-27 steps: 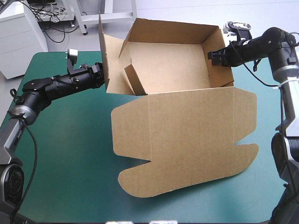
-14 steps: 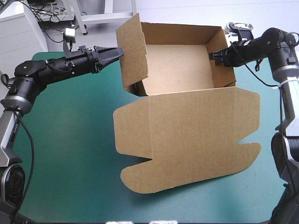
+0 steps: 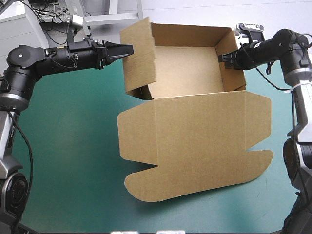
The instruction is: Fold the box
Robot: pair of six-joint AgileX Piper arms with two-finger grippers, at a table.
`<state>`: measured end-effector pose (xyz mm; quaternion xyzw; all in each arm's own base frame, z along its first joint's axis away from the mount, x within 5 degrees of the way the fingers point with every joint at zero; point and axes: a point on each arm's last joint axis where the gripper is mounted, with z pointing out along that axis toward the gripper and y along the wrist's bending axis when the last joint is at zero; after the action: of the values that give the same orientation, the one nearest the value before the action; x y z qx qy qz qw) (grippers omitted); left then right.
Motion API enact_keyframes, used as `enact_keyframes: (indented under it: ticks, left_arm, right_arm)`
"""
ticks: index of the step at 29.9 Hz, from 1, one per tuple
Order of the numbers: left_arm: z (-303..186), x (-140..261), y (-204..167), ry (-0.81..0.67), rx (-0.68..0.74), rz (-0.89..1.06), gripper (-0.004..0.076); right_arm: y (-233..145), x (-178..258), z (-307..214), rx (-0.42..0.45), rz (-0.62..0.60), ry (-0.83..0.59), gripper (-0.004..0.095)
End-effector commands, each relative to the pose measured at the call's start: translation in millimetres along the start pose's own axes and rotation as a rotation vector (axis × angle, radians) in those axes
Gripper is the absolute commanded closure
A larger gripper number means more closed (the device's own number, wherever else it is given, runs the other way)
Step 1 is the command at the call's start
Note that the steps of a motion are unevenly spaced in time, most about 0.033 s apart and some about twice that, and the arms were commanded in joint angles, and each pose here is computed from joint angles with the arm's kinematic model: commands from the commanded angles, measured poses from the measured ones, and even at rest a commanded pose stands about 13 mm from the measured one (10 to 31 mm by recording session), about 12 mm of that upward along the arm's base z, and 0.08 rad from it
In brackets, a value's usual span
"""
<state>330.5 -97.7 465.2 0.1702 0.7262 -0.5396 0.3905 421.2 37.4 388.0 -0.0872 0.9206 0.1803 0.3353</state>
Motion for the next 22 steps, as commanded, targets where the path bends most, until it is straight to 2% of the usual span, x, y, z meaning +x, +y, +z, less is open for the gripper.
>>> enact_keyframes:
  ticks: [1,7,15,22]
  left_arm:
    - [-13.7,-15.3,-45.6,-0.057,0.065,0.065,0.0322]
    - [-21.7,-21.7,-62.6,-0.014,-0.012,0.129,0.0322]
    - [-36.0,-33.2,-100.9,-0.037,-0.024,0.228,0.0325]
    - [-27.0,-23.7,-91.9,0.080,-0.337,0.284,0.0325]
  right_arm:
    - [15.4,-12.1,-31.9,-0.032,0.004,-0.127,0.0916]
    - [14.6,-11.9,-31.9,-0.023,0.007,-0.125,0.0916]
    - [11.8,-11.0,-31.7,0.008,0.010,-0.115,0.0916]
    - [7.7,-11.3,-31.9,0.052,0.037,-0.119,0.0916]
